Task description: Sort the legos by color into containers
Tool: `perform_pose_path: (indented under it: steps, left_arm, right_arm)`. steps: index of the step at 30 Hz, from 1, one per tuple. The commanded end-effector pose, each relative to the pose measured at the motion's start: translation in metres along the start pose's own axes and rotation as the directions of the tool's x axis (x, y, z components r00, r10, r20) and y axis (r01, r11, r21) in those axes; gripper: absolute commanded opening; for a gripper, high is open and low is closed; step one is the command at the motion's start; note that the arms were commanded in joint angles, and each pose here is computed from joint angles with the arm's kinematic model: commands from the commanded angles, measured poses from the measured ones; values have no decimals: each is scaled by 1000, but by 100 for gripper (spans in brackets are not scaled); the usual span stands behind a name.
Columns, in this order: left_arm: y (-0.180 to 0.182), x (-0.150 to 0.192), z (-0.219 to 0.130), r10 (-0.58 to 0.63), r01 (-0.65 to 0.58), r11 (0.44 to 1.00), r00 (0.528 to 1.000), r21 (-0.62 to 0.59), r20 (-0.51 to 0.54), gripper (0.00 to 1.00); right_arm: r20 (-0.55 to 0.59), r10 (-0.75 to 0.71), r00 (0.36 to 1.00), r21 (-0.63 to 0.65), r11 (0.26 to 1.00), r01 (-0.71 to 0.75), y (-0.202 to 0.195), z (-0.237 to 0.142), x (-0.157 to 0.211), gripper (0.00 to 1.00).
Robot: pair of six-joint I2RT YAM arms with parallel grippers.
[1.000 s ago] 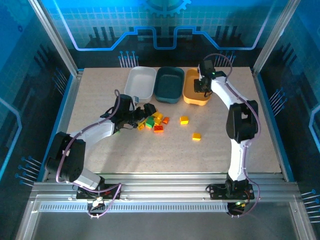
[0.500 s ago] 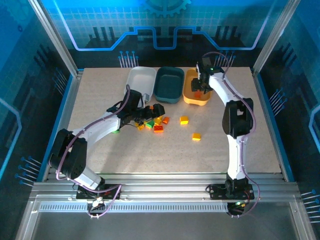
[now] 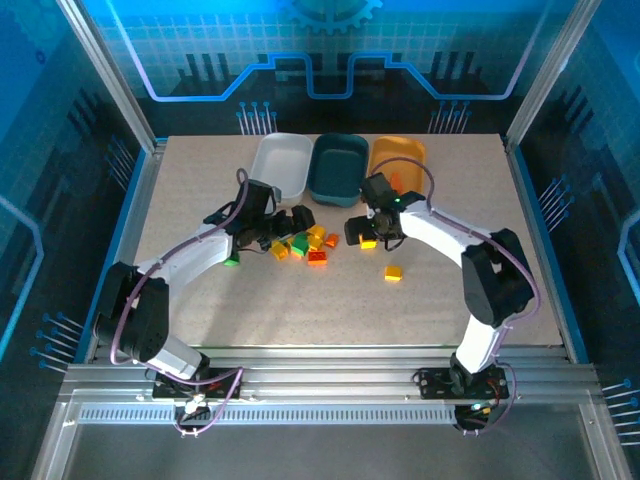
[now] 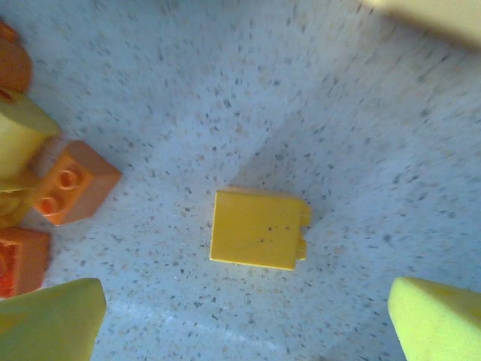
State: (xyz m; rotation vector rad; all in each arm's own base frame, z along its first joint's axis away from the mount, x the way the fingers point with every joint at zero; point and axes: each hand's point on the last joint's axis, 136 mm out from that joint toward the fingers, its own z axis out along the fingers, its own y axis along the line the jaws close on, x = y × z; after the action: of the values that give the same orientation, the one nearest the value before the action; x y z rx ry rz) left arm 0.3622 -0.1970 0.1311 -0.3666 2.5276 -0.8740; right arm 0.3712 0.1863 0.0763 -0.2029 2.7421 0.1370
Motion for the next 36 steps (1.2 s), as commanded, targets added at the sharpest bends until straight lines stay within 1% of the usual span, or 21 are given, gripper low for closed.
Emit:
perform_pose_path:
  steps: [1,3,5,7,10,13,15,18,20,23,25,28,33,36]
  left_arm:
    - [0,2,-4,-27,27,1000,1000,14,11,99]
    - [-1,2,-4,-32,32,999,999,20,10,99]
    - [-1,2,-5,-31,31,999,999,19,12,99]
    - [-1,1,-7,-27,27,1000,999,13,18,99]
    - [-1,0,-8,-23,23,1000,1000,9,19,99]
    - [-2,-3,-10,-15,15,1000,1000,5,22,99]
    - [-2,-6,-12,-15,15,1000,999,6,30,99]
    - [2,-15,-19,-31,31,1000,998,6,58,99]
    - [7,-22,-24,-57,57,998,996,11,74,99]
    - [17,-29,-29,-119,118,993,990,21,73,99]
    - [24,-29,-31,-147,145,989,987,26,72,99]
    - [29,-27,-35,-154,152,988,986,23,70,99]
    - [27,-22,-39,-119,118,993,991,29,54,99]
    - [28,-20,-39,-112,110,993,992,29,50,99]
  right_arm:
    - [-7,38,999,-7,999,-38,5,18,-4,93]
    - [-31,31,999,19,999,-31,3,29,0,87]
    - [-51,25,998,21,999,-24,3,38,3,78]
    - [-60,23,998,36,999,-21,1,45,5,66]
    - [-53,16,998,55,998,-13,-1,45,4,48]
    - [-12,5,1000,69,998,-4,-3,33,-2,37]
    - [22,-3,1000,69,998,2,-1,19,-8,35]
    - [94,-13,996,49,999,8,5,-5,-27,34]
    - [142,-19,990,34,999,14,10,-16,-45,34]
    - [201,-28,979,16,1000,26,18,-20,-78,34]
    - [236,-40,971,1,999,41,25,-15,-102,35]
    - [249,-76,965,16,997,74,29,3,-126,35]
    - [250,-101,963,21,995,99,27,26,-156,35]
    - [224,-112,968,20,994,111,27,41,-165,36]
